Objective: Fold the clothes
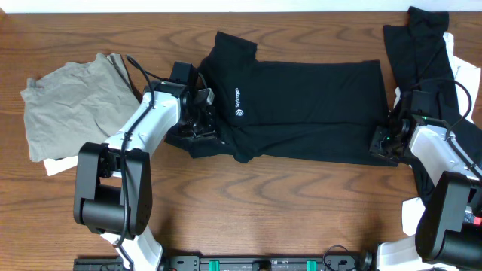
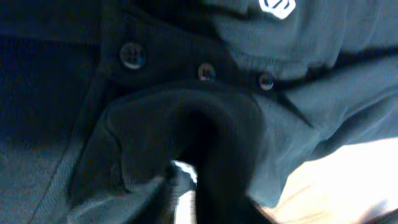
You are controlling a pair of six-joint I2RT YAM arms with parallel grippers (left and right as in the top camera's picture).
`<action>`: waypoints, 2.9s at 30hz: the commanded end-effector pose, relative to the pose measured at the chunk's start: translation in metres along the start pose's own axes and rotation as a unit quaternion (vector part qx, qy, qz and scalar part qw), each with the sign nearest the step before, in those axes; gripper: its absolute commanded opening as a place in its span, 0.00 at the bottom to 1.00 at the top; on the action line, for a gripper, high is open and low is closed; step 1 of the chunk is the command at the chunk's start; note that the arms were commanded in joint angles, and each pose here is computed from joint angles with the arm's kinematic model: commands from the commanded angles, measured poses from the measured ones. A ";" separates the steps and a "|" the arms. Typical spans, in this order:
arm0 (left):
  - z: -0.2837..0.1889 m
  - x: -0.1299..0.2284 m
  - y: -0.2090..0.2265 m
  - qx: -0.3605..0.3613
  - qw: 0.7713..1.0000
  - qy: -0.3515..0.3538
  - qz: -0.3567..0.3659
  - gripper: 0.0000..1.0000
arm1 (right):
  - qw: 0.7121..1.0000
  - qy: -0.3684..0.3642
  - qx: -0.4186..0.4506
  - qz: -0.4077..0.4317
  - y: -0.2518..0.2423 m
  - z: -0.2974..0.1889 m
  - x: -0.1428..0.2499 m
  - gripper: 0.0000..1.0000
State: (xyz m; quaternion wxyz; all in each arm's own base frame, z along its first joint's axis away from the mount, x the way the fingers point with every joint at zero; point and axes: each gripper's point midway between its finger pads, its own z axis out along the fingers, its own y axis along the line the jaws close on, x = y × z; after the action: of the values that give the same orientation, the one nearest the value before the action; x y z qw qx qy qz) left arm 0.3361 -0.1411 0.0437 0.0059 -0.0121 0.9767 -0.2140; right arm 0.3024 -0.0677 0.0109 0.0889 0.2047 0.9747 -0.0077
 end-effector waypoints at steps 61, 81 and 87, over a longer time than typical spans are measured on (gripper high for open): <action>0.055 -0.017 -0.045 -0.017 0.991 -0.060 -0.117 0.35 | 1.000 0.003 0.000 -0.004 -0.003 -0.003 0.003 0.18; -0.010 -0.092 -0.093 0.116 0.970 -0.205 -0.058 0.60 | 1.000 -0.005 0.002 -0.005 -0.003 -0.003 -0.001 0.18; -0.005 -0.082 -0.092 0.119 0.974 -0.180 -0.062 0.67 | 1.000 -0.005 0.002 -0.005 -0.003 -0.003 -0.001 0.18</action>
State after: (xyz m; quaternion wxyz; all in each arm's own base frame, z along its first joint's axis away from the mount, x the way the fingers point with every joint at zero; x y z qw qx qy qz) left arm 0.4201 -0.2215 0.0848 0.1710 -0.1123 0.9236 -0.3242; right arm 0.3014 -0.0675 0.0106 0.0870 0.2016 0.9756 -0.0081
